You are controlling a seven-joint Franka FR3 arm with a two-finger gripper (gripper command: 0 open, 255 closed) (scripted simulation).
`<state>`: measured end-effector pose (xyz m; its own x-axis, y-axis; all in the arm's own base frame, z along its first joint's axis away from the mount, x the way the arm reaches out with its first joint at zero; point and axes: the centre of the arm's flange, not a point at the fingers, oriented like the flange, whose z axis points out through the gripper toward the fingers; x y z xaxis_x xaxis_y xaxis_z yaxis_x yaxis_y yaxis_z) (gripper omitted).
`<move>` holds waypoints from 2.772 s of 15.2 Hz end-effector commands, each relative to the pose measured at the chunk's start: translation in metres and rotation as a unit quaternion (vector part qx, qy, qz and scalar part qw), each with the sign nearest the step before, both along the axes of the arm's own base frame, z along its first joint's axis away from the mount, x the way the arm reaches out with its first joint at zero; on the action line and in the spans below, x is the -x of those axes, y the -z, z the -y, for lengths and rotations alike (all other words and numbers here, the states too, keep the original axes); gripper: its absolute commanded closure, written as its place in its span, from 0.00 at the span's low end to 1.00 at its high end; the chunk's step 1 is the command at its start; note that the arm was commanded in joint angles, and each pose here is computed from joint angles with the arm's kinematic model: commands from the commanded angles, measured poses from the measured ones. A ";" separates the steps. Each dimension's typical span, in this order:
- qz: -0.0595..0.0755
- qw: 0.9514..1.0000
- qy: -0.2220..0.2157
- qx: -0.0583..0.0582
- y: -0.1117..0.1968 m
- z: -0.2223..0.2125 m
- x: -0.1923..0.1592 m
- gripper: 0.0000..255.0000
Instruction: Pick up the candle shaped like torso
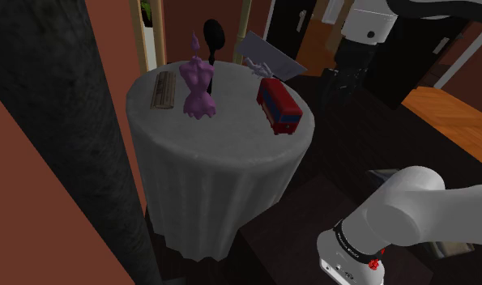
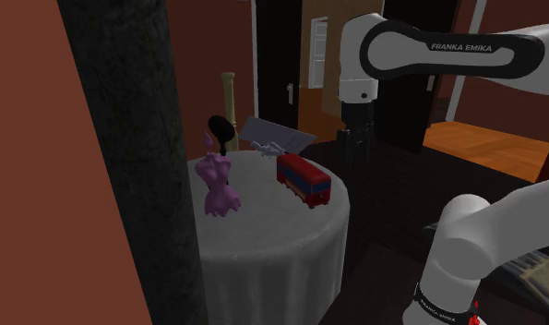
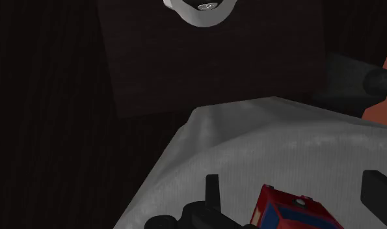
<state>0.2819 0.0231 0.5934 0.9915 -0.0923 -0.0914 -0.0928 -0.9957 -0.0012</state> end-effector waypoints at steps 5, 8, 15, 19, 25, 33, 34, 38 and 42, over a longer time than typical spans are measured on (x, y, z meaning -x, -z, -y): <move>0.015 0.998 -0.061 -0.027 0.004 -0.010 -0.046 0.00; 0.027 0.993 -0.107 -0.048 0.005 -0.020 -0.079 0.00; 0.053 0.971 -0.212 -0.095 0.003 -0.057 -0.153 0.00; 0.068 0.953 -0.270 -0.121 -0.001 -0.085 -0.190 0.00; 0.089 0.916 -0.356 -0.160 -0.013 -0.134 -0.240 0.00; 0.099 0.895 -0.397 -0.178 0.005 -0.161 -0.260 0.00; 0.099 0.895 -0.397 -0.178 0.010 -0.161 -0.260 0.00; 0.099 0.895 -0.397 -0.178 0.019 -0.161 -0.260 0.00; 0.099 0.895 -0.397 -0.178 0.019 -0.161 -0.261 1.00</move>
